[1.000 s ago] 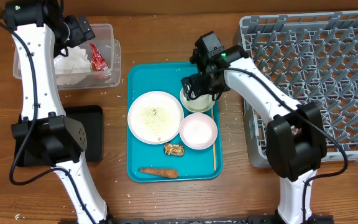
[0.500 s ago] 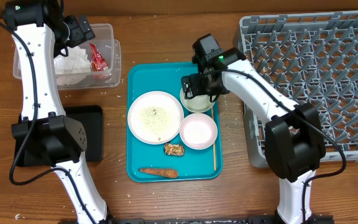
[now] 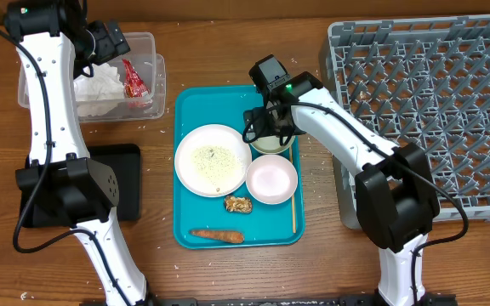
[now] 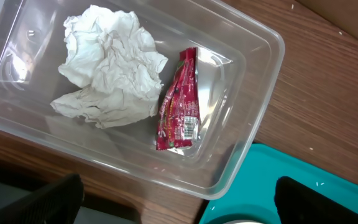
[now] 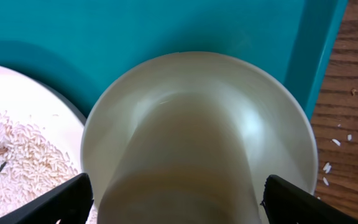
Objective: Sort waste into correct bins and load items into the dishwasher
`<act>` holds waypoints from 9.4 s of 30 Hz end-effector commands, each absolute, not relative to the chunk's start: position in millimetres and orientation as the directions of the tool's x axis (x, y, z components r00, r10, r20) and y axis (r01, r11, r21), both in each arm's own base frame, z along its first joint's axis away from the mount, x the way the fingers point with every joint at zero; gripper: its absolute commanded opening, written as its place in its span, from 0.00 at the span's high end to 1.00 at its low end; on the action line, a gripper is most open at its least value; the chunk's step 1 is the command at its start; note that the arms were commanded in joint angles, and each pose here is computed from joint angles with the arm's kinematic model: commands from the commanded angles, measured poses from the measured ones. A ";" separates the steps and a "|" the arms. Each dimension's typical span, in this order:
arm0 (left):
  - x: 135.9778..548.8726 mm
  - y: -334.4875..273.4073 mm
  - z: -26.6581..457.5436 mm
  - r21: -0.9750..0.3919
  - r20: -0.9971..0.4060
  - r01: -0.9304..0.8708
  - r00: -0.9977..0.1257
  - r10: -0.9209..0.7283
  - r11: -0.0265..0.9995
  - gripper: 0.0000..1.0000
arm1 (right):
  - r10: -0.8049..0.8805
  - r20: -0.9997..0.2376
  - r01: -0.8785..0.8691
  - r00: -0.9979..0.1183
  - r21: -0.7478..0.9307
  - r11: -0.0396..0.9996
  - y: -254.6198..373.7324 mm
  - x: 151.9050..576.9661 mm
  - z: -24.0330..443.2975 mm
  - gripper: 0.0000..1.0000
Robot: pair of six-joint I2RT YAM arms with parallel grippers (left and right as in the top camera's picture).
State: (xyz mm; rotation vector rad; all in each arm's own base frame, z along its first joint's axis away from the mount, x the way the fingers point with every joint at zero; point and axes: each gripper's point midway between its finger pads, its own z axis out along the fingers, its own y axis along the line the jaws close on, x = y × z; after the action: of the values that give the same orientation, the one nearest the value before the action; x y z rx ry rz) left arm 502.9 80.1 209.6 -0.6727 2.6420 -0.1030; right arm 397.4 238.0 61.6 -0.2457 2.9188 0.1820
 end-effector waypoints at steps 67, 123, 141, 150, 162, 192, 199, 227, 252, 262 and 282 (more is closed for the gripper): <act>504.3 78.3 203.6 -0.170 -0.359 -0.448 -0.801 -0.478 0.878 0.00 | -0.087 -0.175 -0.116 -0.981 0.160 0.980 242.4 388.9 55.5 0.25; 504.3 78.3 203.6 -0.170 -0.359 -0.448 -0.801 -0.478 0.878 0.00 | 0.803 -0.381 0.838 -0.459 0.114 0.534 -298.2 388.3 190.6 0.39; 504.3 78.3 203.6 -0.170 -0.359 -0.448 -0.801 -0.478 0.878 0.00 | 0.799 -0.320 0.771 -0.510 0.241 0.589 -269.8 399.2 195.3 0.21; 504.3 78.3 203.6 -0.170 -0.359 -0.448 -0.801 -0.478 0.878 0.00 | 0.638 -0.392 0.509 -0.662 0.390 0.767 -179.9 413.2 265.1 0.22; 504.3 78.3 203.6 -0.169 -0.360 -0.448 -0.801 -0.478 0.878 0.00 | 0.077 -0.410 -0.066 -0.909 0.324 0.944 81.8 442.3 250.8 0.25; 504.3 78.2 203.6 -0.170 -0.359 -0.448 -0.801 -0.478 0.878 0.00 | 0.000 -0.175 -0.023 -0.985 0.128 0.992 291.5 413.6 43.2 0.40; 504.3 78.3 203.6 -0.170 -0.359 -0.448 -0.801 -0.478 0.878 0.00 | 0.005 -0.203 -0.018 -0.979 0.111 0.994 289.4 420.1 42.1 0.48; 504.3 78.3 203.6 -0.170 -0.359 -0.448 -0.801 -0.478 0.878 0.00 | 0.021 -0.211 -0.013 -0.977 0.158 0.987 303.2 427.1 79.7 0.96; 504.4 77.9 203.6 -0.170 -0.359 -0.447 -0.802 -0.478 0.878 0.00 | 0.227 -0.453 -0.212 -0.862 0.729 0.650 3.9 512.2 284.3 0.96; 504.4 77.9 203.6 -0.170 -0.359 -0.447 -0.802 -0.478 0.878 0.00 | 0.393 -0.581 -0.364 -0.713 0.785 0.501 -114.7 513.8 284.2 0.96; 504.4 77.7 203.6 -0.170 -0.359 -0.447 -0.802 -0.477 0.879 0.00 | 0.455 -0.562 -0.351 -0.691 0.811 0.468 -139.4 541.8 199.7 0.96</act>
State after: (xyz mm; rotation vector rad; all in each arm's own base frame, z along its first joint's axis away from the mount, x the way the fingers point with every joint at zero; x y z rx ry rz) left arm 502.9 80.1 209.6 -0.6763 2.6412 -0.1038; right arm 540.8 -142.2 211.1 0.0589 1.9232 1.2780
